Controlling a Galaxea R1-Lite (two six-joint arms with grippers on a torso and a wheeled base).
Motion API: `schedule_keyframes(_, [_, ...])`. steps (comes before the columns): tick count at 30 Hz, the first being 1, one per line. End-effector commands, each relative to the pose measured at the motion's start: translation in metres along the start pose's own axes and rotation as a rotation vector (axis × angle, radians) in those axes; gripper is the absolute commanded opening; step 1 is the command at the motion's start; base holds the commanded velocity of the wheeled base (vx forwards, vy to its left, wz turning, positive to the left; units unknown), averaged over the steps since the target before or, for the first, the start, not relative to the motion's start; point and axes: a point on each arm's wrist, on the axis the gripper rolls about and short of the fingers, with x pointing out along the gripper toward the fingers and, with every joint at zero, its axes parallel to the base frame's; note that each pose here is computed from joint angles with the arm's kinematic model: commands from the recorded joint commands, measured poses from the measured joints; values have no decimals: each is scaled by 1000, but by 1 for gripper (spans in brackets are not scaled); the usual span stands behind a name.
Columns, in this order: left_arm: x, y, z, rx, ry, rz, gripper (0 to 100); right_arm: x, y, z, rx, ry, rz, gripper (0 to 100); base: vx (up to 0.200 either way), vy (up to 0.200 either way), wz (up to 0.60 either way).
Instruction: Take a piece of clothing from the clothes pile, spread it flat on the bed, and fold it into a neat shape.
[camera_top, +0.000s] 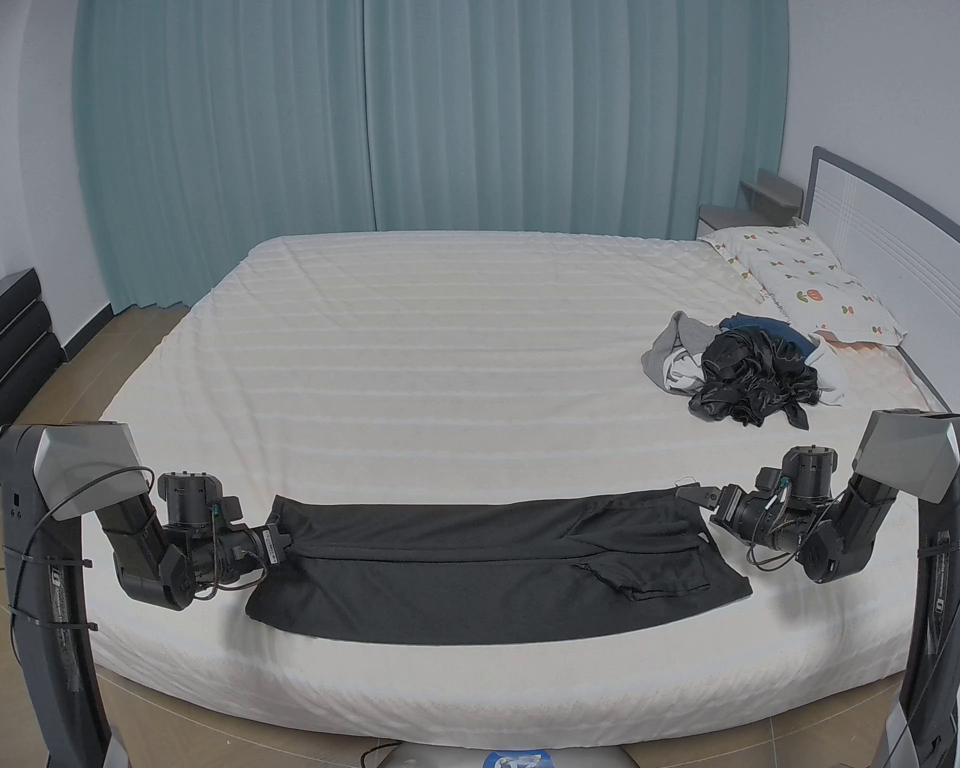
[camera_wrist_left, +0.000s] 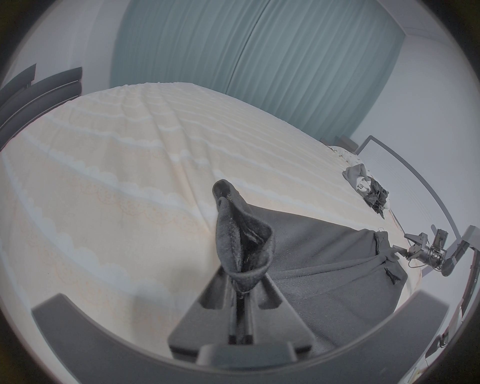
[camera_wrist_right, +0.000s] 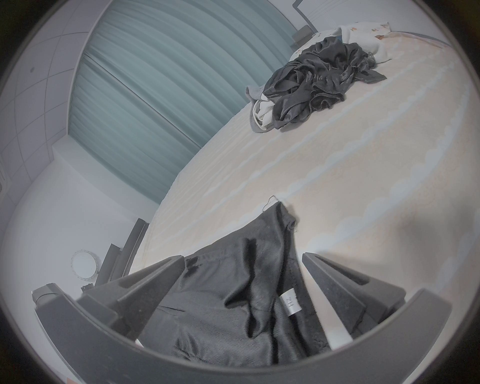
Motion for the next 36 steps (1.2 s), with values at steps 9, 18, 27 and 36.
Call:
schedule_keyframes(9, [-10,7,11,-19,-34,21,0,-2,-4,5,4,-14,-5,100,0,0,0])
schedule_keyframes(18, [-22,21,20,-44,-62,26,0,-3,-5,5,6,-16,-8,100,0,0,0])
schedule_keyframes(27, [-21,21,18,-61,-54,24,0,-2,-5,5,5,-15,-7,100,0,0,0])
schedule_keyframes(36, [-20,18,15,-56,-43,13,100,-2,-4,5,5,-14,-6,100,0,0,0])
